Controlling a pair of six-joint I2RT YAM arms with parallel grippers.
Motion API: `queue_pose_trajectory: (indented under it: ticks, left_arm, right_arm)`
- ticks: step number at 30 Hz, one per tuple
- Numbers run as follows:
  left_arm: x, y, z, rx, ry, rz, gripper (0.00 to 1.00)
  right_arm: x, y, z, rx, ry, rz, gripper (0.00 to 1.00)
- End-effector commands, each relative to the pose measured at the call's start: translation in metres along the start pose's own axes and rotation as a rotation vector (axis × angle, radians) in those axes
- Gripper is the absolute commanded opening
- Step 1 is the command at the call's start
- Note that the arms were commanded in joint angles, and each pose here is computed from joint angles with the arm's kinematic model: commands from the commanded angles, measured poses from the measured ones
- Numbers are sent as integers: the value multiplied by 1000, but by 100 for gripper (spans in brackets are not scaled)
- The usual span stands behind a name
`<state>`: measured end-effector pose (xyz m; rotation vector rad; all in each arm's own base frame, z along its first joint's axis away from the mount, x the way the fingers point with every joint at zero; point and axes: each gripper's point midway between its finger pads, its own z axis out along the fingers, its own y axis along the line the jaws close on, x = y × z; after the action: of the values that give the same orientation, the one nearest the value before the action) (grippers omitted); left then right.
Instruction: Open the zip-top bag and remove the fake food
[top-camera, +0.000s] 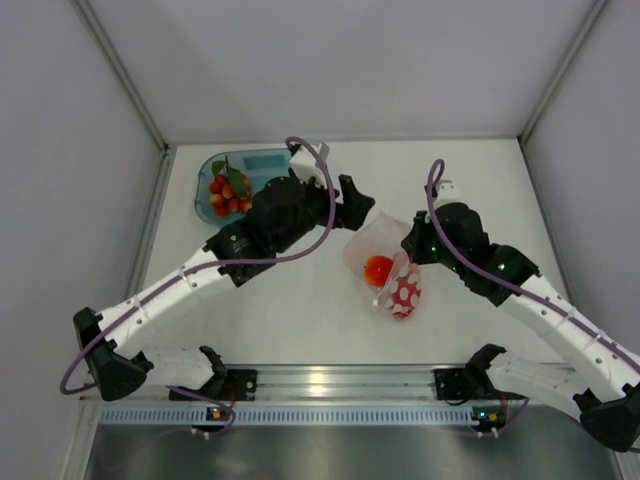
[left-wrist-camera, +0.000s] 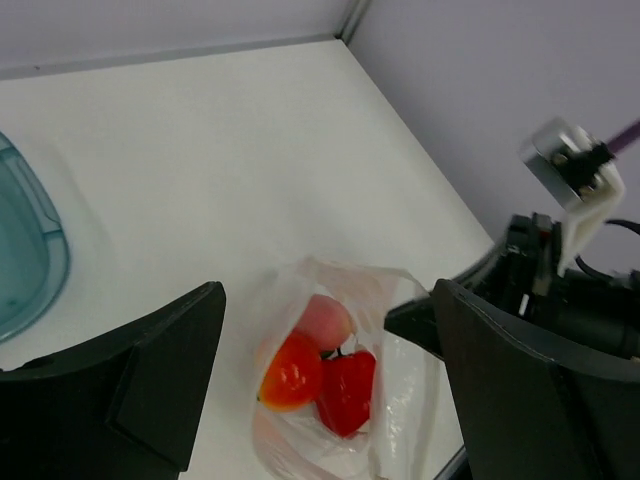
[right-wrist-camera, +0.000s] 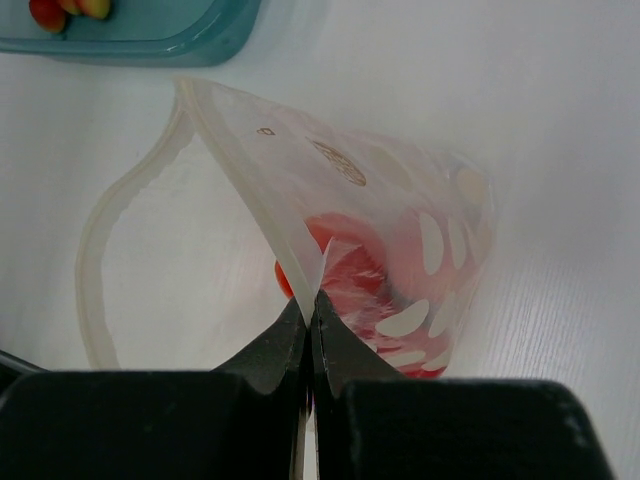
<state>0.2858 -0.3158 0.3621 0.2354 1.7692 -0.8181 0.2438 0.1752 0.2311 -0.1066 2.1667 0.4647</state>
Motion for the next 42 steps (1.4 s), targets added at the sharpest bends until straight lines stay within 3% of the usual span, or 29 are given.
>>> queue_pose_trajectory:
  ticks: [1, 7, 10, 14, 17, 21, 26, 37, 42]
  left_arm:
    - [16, -16, 0, -38, -11, 21, 90]
    - [70, -37, 29, -35, 92, -13, 86]
    - [94, -36, 47, -54, 141, -16, 73]
    - [125, -33, 63, -65, 209, -20, 48]
    - [145, -32, 67, -70, 250, -19, 43]
    - [167, -28, 68, -82, 292, -5, 45]
    - [196, -12, 72, -127, 343, 43, 56]
    - [239, 11, 82, -185, 423, 121, 64]
    - [257, 18, 90, -208, 453, 138, 75]
  right_arm:
    - [-25, 2, -1, 14, -75, 41, 0]
    - [-25, 6, 0, -13, -89, 62, 0]
    - [-21, 5, 0, -14, -90, 69, 0]
    - [-18, 4, 0, -16, -93, 77, 0]
    - [-16, 1, 2, -6, -86, 74, 0]
    - [-14, 0, 5, 2, -82, 69, 0]
    - [-11, 2, 7, -7, -73, 70, 0]
    - [-2, -5, 9, 6, -52, 62, 0]
    - [3, -5, 10, -8, -37, 59, 0]
